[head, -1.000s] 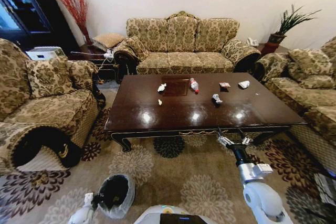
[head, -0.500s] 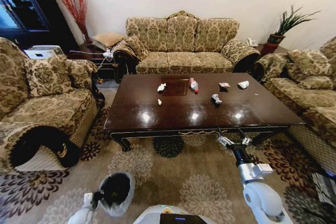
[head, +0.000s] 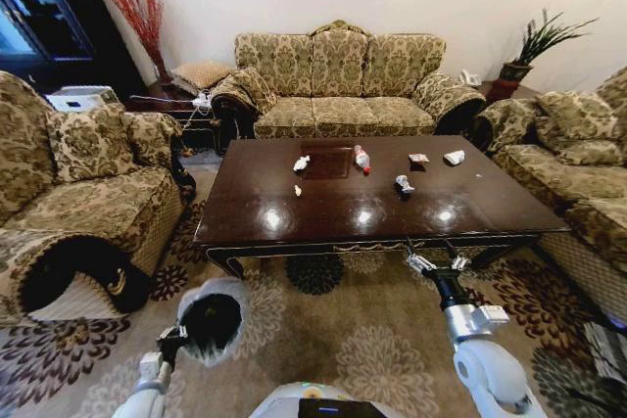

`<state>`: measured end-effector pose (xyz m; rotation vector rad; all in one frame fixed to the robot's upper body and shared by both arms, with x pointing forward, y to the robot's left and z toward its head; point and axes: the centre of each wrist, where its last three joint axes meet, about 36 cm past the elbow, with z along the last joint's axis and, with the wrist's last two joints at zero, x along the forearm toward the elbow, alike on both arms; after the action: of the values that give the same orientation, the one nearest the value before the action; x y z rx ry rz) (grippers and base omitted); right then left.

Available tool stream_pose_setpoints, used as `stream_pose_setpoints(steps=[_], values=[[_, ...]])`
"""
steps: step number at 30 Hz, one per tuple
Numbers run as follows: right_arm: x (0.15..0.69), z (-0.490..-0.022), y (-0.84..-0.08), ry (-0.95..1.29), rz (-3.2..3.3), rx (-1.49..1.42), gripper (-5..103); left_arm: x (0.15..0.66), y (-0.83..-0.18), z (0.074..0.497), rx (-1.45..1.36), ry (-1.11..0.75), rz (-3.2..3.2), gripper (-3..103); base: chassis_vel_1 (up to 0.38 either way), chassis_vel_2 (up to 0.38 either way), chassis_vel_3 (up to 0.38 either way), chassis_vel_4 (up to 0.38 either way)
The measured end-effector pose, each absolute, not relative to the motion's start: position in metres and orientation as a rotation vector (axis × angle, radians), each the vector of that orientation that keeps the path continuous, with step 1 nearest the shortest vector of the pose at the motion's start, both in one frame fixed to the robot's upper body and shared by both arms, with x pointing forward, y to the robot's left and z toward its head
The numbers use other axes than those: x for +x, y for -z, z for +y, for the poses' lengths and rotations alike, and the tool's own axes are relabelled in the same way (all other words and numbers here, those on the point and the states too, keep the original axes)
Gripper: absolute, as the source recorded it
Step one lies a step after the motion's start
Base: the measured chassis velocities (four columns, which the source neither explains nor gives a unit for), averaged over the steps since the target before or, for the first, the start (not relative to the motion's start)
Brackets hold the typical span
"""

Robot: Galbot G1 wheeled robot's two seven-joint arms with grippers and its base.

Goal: Move to the front of the table and place the trash on the table into the trash bin.

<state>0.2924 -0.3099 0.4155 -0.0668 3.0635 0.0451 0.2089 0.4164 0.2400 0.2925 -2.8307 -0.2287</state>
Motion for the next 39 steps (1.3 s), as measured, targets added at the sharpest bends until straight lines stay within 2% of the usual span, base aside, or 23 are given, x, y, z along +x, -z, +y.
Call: stream_pose_setpoints(steps=[9,13,15,18,30,39], values=[[0.292,-0.31,-0.415,-0.045,3.064,-0.067,100,0.208,-0.245,0.416,0.299,0.234,-2.85,0,0.0,0.0,0.0,0.0],[0.292,-0.31,-0.415,-0.045,3.064,-0.067,100,0.185,-0.27,0.447,0.35,0.278,-2.797,0,0.0,0.0,0.0,0.0],[0.292,-0.31,-0.415,-0.045,3.064,-0.066,100,0.165,-0.295,0.476,0.399,0.323,-2.739,0,0.0,0.0,0.0,0.0],[0.292,-0.31,-0.416,-0.045,3.063,-0.066,100,0.158,-0.312,0.484,0.413,0.319,-2.746,0,0.034,0.017,0.005,0.032],[0.292,-0.31,-0.415,-0.045,3.063,-0.066,100,0.212,-0.42,0.46,0.374,0.238,-3.061,0,0.004,0.002,0.003,0.004],[0.292,-0.31,-0.415,-0.045,3.063,-0.066,100,0.291,-0.498,0.418,0.095,0.086,-3.168,0,0.0,0.0,0.0,0.0]])
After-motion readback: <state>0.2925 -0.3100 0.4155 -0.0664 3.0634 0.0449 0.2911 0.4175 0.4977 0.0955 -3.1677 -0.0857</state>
